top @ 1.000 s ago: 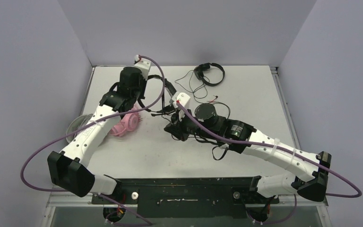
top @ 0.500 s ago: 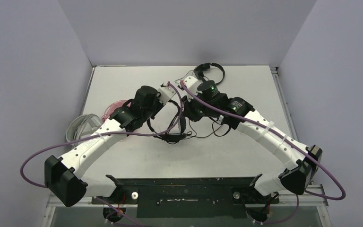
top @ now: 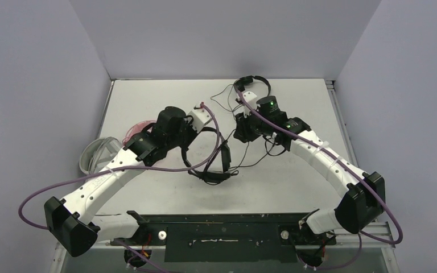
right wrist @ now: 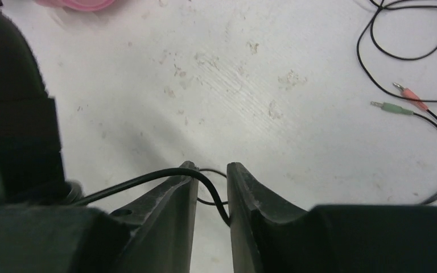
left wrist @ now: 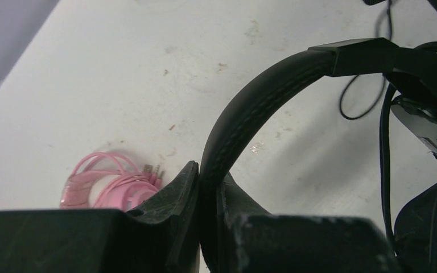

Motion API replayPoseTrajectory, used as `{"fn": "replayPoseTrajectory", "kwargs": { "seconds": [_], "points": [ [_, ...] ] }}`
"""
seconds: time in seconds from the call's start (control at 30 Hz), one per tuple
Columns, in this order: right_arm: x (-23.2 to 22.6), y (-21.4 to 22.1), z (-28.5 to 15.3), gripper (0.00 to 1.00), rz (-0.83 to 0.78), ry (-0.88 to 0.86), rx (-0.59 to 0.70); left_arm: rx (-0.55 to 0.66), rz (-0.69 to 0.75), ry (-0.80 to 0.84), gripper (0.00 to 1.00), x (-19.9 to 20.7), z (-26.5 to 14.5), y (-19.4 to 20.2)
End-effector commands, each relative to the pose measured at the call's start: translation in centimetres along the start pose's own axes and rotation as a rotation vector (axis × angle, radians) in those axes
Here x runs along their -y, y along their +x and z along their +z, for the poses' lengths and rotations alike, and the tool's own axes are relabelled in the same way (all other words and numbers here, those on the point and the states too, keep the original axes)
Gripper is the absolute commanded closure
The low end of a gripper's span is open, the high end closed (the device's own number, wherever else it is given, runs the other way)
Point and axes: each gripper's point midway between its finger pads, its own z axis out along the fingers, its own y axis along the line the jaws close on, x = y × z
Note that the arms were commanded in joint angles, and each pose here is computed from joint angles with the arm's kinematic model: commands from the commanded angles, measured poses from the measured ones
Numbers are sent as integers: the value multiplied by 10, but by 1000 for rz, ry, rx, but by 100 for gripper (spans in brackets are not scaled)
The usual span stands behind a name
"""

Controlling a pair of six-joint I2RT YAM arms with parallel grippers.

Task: Wrap the headphones
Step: Wrap the headphones cable around the headphones.

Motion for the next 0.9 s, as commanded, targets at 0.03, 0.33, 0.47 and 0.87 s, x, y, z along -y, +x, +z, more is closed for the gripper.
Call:
{"fn": "replayPoseTrajectory", "kwargs": {
  "seconds": [0.03,0.33,0.47,0.87],
  "points": [
    [-10,-38,-11,71,-47,-99,289,91,-187,229,100,38,-30,-42],
    [-15,-40,-38,60,-33,-198,582,158,-492,367,100,57,-58,-86],
    [-19,-41,-40,52,-50,-234,640,171,-565,415,100,60,-71,-107],
    [6,-11,-28,39,-11,-119,650,74,-737,248,100,22,-70,-121]
  ]
}}
